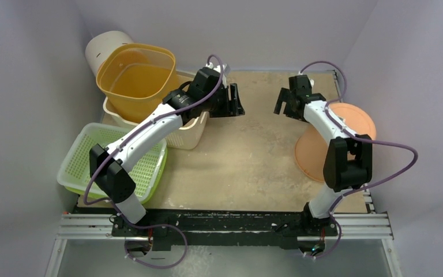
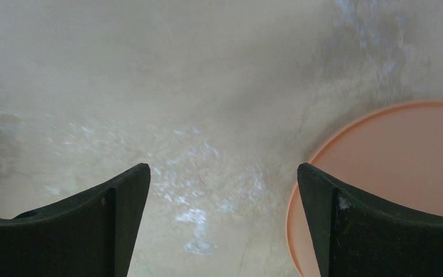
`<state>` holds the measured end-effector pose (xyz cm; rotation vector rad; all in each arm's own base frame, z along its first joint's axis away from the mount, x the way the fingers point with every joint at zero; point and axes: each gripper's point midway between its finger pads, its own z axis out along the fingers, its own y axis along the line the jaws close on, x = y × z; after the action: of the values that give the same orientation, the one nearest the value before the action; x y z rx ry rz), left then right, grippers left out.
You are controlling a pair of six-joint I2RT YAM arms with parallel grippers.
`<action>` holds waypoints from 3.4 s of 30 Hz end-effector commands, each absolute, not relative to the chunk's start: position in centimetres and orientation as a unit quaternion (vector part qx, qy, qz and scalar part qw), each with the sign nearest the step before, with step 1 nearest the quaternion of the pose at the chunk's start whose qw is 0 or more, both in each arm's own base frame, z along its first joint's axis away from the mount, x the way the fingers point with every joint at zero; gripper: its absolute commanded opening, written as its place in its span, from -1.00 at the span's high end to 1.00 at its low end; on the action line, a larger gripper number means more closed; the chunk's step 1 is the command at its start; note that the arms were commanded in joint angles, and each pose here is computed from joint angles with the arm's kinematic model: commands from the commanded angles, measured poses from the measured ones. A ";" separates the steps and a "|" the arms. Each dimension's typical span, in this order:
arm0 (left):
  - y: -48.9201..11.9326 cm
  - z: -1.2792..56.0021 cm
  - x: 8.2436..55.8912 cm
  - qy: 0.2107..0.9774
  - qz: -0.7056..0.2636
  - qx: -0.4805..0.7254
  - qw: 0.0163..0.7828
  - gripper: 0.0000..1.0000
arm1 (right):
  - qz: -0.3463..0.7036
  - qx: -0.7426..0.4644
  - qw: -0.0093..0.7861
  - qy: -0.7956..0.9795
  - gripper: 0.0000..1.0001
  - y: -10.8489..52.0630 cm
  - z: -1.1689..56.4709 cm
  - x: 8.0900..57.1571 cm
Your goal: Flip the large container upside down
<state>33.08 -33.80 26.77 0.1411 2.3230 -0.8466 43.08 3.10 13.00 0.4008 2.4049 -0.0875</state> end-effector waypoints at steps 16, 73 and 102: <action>-32.8 26.7 34.7 0.891 -0.303 0.059 0.333 -0.23 | -0.158 0.354 0.279 0.878 -1.00 -6.9 10.5 30.2; -8.5 30.5 46.6 0.850 0.131 -0.090 0.503 0.86 | 0.024 0.082 0.523 0.848 -0.93 6.7 34.5 43.2; -18.1 62.1 37.6 0.536 -0.377 -0.158 0.738 1.00 | 0.028 0.207 0.648 0.733 -0.89 -1.8 47.3 44.2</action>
<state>39.46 -12.97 54.60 -0.4443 1.4175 -0.4720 44.17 -1.49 43.03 0.4450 1.8047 0.0006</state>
